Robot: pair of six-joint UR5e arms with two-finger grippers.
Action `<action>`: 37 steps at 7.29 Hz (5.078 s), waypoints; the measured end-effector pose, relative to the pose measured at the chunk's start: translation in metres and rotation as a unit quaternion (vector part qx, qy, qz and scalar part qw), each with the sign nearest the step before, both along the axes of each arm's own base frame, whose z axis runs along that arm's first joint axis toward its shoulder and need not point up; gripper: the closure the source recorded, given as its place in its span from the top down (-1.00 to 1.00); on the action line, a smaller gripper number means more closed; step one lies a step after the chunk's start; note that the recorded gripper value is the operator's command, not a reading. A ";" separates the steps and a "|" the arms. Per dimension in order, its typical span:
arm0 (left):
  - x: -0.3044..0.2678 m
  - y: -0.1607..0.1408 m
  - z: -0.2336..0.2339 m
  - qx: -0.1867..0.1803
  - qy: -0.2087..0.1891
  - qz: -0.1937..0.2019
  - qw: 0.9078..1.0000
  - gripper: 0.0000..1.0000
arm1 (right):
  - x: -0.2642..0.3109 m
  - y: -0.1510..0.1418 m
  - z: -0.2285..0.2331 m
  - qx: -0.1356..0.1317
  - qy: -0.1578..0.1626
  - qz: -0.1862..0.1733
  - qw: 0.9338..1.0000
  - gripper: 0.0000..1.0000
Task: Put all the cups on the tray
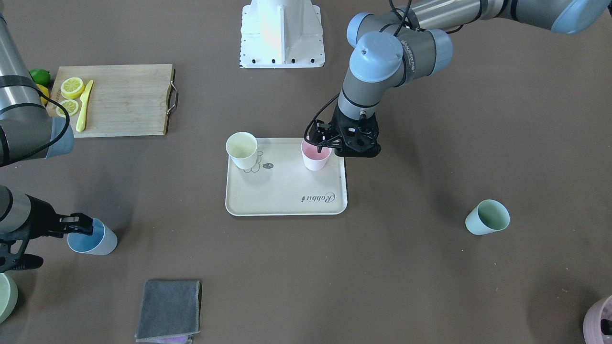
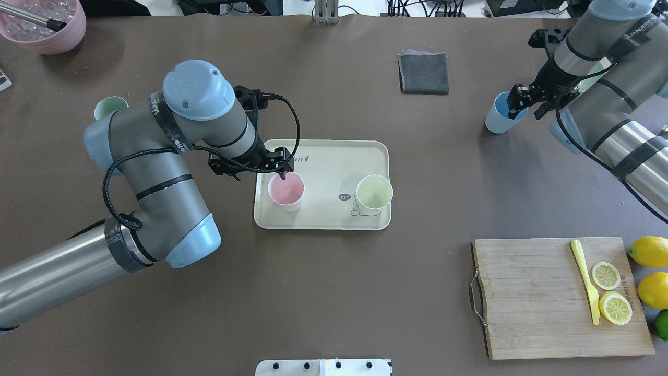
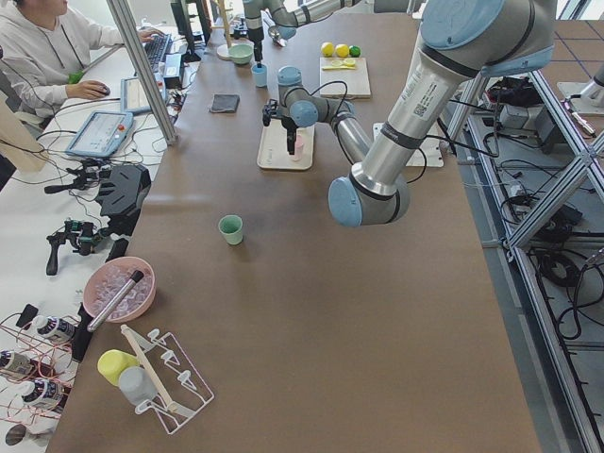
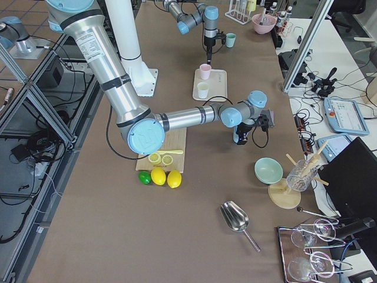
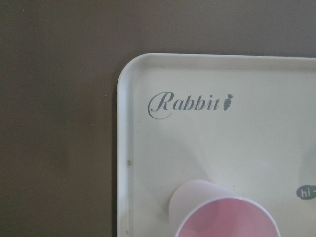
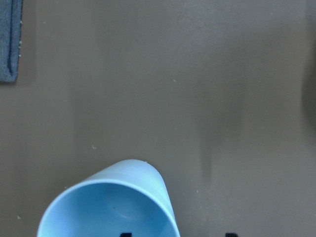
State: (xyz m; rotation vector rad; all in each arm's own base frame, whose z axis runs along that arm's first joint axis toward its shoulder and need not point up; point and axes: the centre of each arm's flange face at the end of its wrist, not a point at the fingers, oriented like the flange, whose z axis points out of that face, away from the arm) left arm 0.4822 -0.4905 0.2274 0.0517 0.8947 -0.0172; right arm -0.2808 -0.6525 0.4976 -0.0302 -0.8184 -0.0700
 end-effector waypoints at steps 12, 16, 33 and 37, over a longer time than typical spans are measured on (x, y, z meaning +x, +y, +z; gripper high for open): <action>-0.285 -0.168 0.276 0.116 -0.117 0.076 0.983 0.96 | -0.228 0.119 -0.258 -0.066 -0.081 0.068 0.992 -1.00; -0.212 -0.143 0.283 0.091 -0.072 0.071 0.991 -0.99 | -0.230 0.125 -0.261 -0.053 -0.077 0.074 0.993 1.00; 0.021 -0.067 0.001 0.003 0.004 0.013 1.000 0.97 | -0.029 0.103 -0.174 -0.020 -0.055 0.092 0.994 1.00; -0.206 -0.098 0.071 0.079 -0.054 0.052 0.994 0.97 | 0.116 0.092 -0.061 0.027 -0.021 0.066 0.997 1.00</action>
